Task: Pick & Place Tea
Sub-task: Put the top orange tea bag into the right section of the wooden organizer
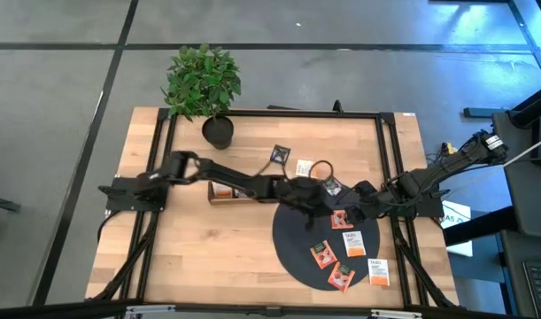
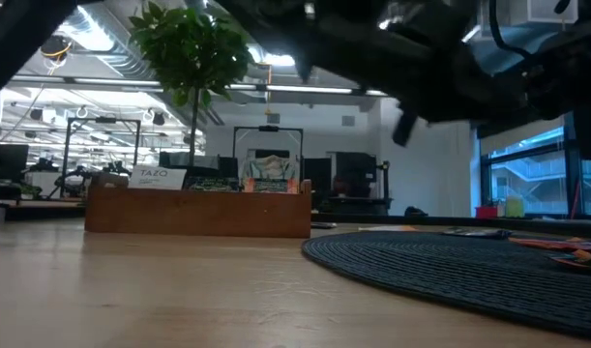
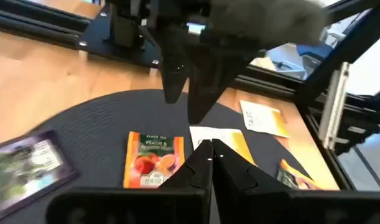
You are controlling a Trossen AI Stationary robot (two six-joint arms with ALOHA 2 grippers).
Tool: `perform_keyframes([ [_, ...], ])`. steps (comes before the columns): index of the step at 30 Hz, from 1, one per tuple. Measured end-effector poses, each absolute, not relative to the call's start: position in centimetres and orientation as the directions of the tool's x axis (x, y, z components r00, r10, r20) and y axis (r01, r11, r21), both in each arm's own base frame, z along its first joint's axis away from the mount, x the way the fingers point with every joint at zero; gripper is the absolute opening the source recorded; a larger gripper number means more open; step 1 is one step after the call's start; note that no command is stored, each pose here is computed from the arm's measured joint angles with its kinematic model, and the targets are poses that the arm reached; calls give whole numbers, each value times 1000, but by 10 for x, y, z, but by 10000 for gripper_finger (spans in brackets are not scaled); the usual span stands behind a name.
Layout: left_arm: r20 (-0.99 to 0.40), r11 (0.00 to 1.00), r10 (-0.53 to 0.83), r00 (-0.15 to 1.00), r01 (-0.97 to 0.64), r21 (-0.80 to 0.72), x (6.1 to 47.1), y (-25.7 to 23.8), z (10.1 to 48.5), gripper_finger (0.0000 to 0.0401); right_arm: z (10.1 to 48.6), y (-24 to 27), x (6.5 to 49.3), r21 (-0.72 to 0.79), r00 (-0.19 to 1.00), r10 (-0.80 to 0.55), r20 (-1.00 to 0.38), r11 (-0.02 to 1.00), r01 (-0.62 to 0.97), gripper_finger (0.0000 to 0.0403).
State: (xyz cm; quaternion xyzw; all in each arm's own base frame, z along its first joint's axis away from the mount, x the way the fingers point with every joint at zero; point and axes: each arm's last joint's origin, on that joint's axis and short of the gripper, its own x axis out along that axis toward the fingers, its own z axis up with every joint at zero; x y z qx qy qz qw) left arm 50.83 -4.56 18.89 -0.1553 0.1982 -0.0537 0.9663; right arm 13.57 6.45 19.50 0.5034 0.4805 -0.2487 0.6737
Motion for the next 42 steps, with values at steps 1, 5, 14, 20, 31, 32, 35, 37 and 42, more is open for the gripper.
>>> perform_keyframes([
  [1,-366,944,-165,916,39,-328,514,-46,184,1,195,65,136,440,411,157,-898,370,819,225],
  [5,-387,945,-149,910,17,-325,531,-47,165,1,195,65,136,440,409,164,-898,370,818,225],
  [14,-475,945,-93,875,-73,-320,537,-44,126,1,195,64,136,440,423,131,-897,369,819,225],
  [20,-503,938,-96,859,-90,-334,538,-45,109,1,195,64,137,439,427,112,-897,325,838,225],
  [31,-486,938,-69,871,-109,-328,539,-38,107,2,177,69,148,341,335,69,-940,232,911,225],
  [32,-489,938,-79,869,-102,-332,539,-38,105,1,175,70,150,336,329,70,-942,224,915,225],
  [35,-486,940,-89,869,-87,-329,540,-39,102,2,172,73,155,340,332,75,-940,222,914,225],
  [37,-501,947,-99,860,-73,-313,539,-39,99,2,170,74,158,347,338,78,-938,214,913,225],
  [42,-540,953,-111,834,-66,-296,537,-39,95,2,167,75,160,335,327,74,-942,192,922,225],
])
